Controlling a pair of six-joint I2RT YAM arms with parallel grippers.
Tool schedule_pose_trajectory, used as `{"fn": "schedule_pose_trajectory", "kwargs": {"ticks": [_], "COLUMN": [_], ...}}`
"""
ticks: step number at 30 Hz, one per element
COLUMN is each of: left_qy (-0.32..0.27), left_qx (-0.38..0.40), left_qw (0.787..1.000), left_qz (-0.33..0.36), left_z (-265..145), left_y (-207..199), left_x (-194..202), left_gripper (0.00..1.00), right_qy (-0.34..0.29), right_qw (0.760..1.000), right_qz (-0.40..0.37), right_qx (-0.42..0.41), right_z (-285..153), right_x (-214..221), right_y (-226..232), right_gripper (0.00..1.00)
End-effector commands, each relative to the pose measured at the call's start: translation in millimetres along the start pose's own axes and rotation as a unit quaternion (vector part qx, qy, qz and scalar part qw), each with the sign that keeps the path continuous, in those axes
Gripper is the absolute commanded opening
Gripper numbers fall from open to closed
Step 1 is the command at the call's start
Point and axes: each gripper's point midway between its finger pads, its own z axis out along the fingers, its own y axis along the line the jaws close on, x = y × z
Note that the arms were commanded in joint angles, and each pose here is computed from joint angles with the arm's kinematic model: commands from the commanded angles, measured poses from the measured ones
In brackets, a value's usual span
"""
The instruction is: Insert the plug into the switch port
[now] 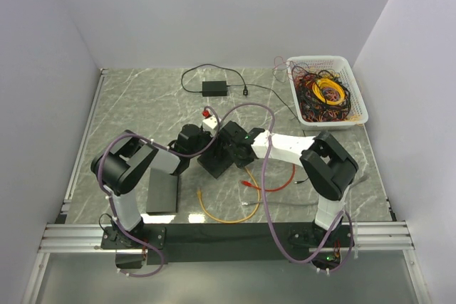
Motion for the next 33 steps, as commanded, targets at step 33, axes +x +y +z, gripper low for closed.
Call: {"fn": "schedule_pose_trajectory", "kwargs": {"ticks": [33], "left_qy": [0.06], "left_qx": [0.248], "left_qw": [0.967], "left_qz": [-0.024], "left_z": [-21], "left_y": [-100], "left_x": [56], "left_gripper": [0.54], "right_qy": [-0.351], "right_qw": [0.931], "right_qz": [0.063], "right_qx": [-0.081], "right_z": [-105], "right_x": [-196], "right_y": [18], "right_gripper": [0.0]}}
